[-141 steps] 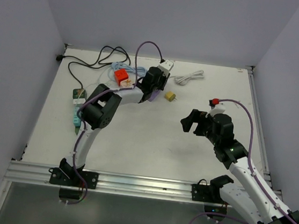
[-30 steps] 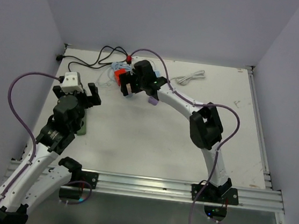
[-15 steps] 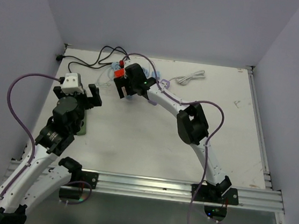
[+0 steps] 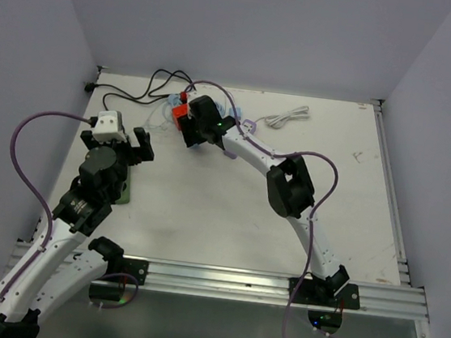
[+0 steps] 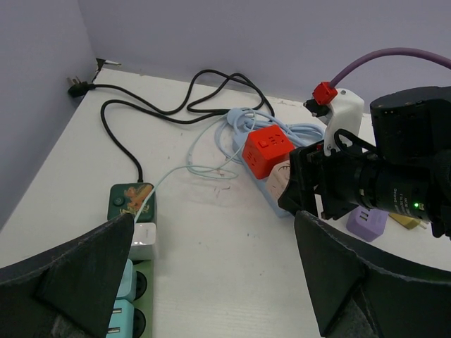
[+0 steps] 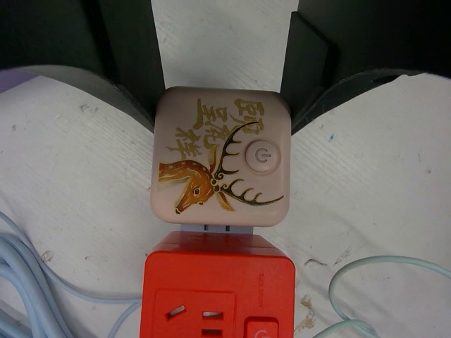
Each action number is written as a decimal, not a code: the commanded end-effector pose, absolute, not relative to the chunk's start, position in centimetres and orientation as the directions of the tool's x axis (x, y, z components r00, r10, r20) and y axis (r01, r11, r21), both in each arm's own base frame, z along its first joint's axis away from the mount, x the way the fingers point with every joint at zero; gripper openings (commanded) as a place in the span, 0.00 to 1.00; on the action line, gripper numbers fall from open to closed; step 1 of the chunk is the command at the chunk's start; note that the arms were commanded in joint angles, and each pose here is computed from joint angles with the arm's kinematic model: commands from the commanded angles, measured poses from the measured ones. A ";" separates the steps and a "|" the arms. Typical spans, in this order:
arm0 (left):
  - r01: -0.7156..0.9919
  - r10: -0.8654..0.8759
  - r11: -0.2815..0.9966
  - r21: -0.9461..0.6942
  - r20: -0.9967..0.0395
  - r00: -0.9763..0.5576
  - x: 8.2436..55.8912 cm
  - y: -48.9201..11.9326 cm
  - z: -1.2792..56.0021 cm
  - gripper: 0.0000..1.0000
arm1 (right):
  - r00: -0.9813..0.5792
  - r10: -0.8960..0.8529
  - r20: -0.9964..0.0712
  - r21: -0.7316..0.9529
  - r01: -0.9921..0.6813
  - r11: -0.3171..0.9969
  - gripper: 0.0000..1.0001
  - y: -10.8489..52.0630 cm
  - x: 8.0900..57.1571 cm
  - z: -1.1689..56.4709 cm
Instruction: Pull the plug off the socket
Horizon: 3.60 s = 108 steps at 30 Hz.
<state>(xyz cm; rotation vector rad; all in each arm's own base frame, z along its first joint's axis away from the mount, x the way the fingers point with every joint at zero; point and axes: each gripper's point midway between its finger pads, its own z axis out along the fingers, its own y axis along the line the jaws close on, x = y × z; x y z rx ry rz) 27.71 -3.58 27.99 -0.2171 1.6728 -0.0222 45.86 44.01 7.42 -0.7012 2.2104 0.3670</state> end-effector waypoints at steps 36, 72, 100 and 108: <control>0.356 -0.022 0.928 -0.110 -0.970 -0.242 28.6 -13.5 24.6 0.99 | -0.338 -0.328 -0.882 0.068 -0.781 0.621 0.29 34.5 24.7 13.4; 0.499 -0.160 0.808 -0.314 -0.931 -0.327 28.9 -22.0 13.5 0.96 | -0.336 -0.359 -0.871 0.080 -0.817 0.571 0.30 32.2 21.9 9.3; 0.317 -0.157 0.891 -0.324 -0.876 -0.456 28.4 -19.1 5.5 0.61 | -0.479 -0.231 -0.847 0.253 -0.744 0.618 0.29 32.7 22.0 9.7; 0.302 -0.134 0.902 -0.310 -0.864 -0.486 27.6 -18.5 4.0 0.59 | -0.480 -0.197 -0.855 0.274 -0.741 0.612 0.29 32.2 22.8 10.1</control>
